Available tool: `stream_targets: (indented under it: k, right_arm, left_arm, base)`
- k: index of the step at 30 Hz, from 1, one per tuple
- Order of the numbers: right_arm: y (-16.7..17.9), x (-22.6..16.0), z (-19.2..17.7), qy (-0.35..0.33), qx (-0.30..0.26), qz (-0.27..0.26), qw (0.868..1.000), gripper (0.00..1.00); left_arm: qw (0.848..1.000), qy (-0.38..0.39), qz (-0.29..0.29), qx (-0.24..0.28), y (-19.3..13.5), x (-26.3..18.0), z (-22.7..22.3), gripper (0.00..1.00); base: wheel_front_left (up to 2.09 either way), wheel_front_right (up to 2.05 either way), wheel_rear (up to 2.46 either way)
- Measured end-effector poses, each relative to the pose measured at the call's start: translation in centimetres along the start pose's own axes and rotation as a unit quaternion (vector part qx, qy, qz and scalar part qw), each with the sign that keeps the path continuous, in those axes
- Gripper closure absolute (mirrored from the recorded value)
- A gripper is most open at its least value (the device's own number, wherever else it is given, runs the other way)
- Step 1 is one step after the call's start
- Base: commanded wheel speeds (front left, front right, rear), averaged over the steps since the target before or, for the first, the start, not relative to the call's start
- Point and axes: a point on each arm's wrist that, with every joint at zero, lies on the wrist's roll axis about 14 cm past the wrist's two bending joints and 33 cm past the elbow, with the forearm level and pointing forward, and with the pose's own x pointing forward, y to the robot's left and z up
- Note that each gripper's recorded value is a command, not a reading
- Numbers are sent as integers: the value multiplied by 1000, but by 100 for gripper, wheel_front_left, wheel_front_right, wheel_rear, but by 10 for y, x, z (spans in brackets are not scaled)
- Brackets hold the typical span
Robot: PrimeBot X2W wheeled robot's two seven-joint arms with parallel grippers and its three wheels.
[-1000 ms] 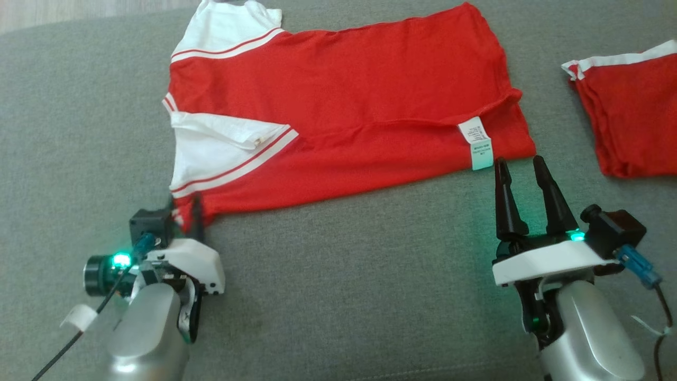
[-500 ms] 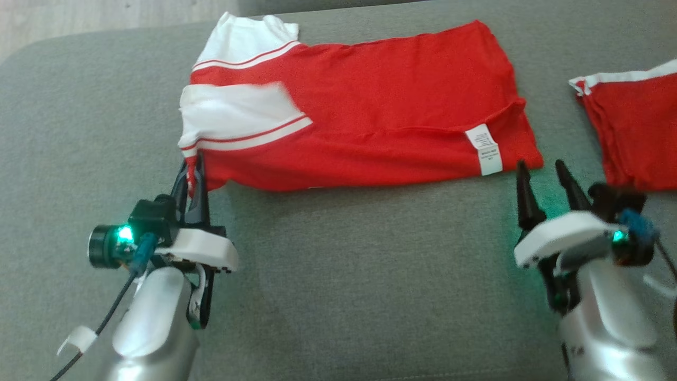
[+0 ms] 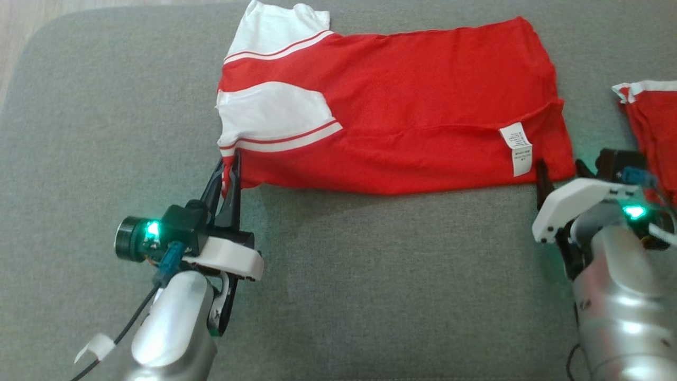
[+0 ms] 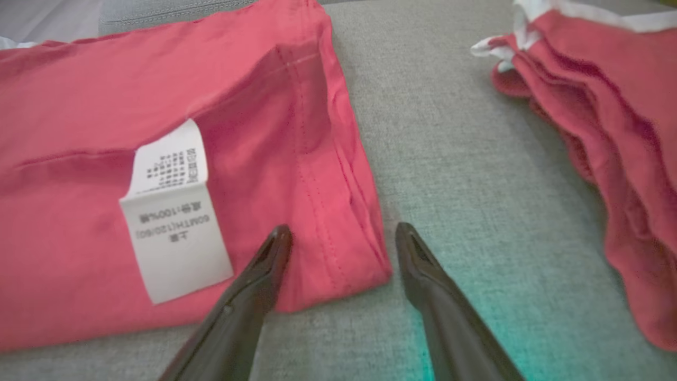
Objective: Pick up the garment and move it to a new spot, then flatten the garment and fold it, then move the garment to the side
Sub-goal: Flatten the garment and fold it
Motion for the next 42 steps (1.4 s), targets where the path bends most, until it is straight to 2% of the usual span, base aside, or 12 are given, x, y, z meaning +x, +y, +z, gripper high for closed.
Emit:
stream_targets:
  k: [6,7,8,19,28,34,40,41,42]
  right_arm:
    - [3,11,3,19,-18,2,1000,0]
    - [3,11,3,21,-18,2,1000,69]
    - [3,12,3,22,-17,2,1000,100]
    - [-7,-11,1,1,-31,-10,999,100]
    - [-22,-49,-27,28,-14,-25,999,100]
    - [-28,-70,-43,43,6,-29,999,100]
    - [-23,-74,-45,36,24,-21,999,100]
    - [-22,-75,-44,33,21,-18,999,53]
    - [-20,-76,-44,29,25,-15,999,0]
  left_arm:
    - [1000,-6,0,-2,2,0,3,100]
    - [1000,-6,0,-1,3,0,3,100]
    - [1000,-6,0,0,3,0,4,100]
    - [1000,26,0,11,3,-19,-12,100]
    - [995,92,-20,22,-3,-60,-40,100]
    - [987,149,-50,27,-14,-91,-58,100]
    - [986,154,-55,20,-21,-93,-55,100]
    - [986,156,-53,20,-21,-93,-55,100]
    - [986,155,-52,19,-21,-93,-54,100]
  base:
    - [0,0,0]
    - [0,0,0]
    - [0,0,0]
    - [0,0,0]
    - [0,0,0]
    - [0,0,0]
    - [0,0,0]
    - [0,0,0]
    - [0,0,0]
